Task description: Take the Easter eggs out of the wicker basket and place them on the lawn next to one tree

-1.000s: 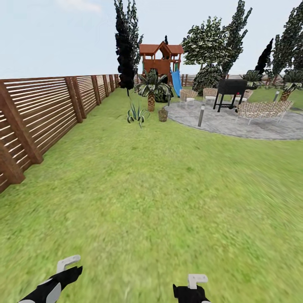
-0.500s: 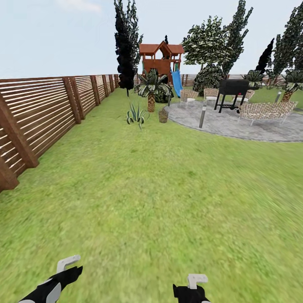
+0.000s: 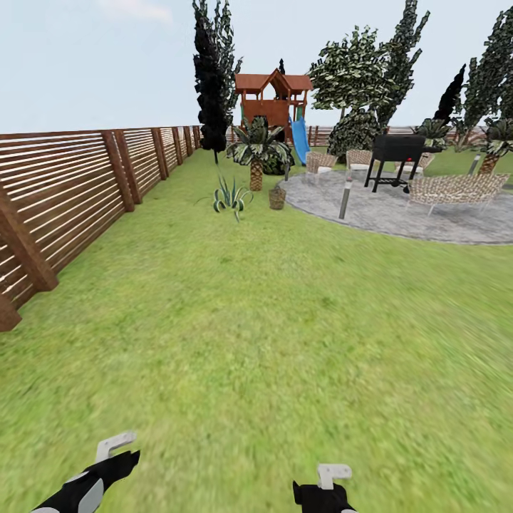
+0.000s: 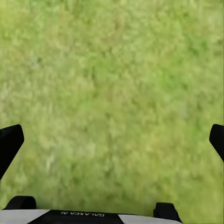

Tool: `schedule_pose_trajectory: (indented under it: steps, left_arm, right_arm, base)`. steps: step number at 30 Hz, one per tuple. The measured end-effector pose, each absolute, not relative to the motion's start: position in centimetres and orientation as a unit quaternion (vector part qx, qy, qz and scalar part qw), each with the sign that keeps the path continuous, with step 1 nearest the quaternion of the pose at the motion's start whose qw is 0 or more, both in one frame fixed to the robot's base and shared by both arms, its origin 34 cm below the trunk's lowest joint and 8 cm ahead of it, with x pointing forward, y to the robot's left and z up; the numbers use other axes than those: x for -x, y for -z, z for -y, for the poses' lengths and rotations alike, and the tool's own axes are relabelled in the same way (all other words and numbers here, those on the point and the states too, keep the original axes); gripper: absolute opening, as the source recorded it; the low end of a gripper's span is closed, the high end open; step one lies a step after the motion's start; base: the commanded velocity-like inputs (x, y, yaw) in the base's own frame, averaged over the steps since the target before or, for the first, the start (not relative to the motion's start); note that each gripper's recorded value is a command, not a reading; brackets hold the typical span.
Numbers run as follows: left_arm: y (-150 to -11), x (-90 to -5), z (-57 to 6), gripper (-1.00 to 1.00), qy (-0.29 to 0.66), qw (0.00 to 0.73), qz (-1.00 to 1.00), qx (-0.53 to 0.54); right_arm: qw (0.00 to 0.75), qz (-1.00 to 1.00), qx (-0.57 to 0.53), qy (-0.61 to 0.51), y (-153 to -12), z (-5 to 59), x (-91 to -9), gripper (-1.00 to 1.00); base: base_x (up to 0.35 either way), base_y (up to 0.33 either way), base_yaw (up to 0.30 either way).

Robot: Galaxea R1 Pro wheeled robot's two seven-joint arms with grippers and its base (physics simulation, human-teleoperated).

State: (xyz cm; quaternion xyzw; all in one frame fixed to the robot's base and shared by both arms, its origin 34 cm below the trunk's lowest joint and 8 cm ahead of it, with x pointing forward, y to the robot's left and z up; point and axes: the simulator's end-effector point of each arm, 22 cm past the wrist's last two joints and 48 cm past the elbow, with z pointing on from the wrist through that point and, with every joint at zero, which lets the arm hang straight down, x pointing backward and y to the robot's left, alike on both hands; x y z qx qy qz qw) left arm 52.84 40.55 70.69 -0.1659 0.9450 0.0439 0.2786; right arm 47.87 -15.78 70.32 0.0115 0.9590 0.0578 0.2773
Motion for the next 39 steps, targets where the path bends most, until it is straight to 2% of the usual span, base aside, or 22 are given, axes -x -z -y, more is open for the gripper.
schedule_pose_trajectory:
  steps: [39]
  left_arm:
    - [-70.68, -52.84, -40.55, 1.00, -0.044, 0.279, -0.945, 0.166]
  right_arm:
    - [0.274, -0.960, -0.012, -0.057, -70.08, 15.83, -47.55, 1.00]
  base:
    - [0.332, 0.000, 0.000]
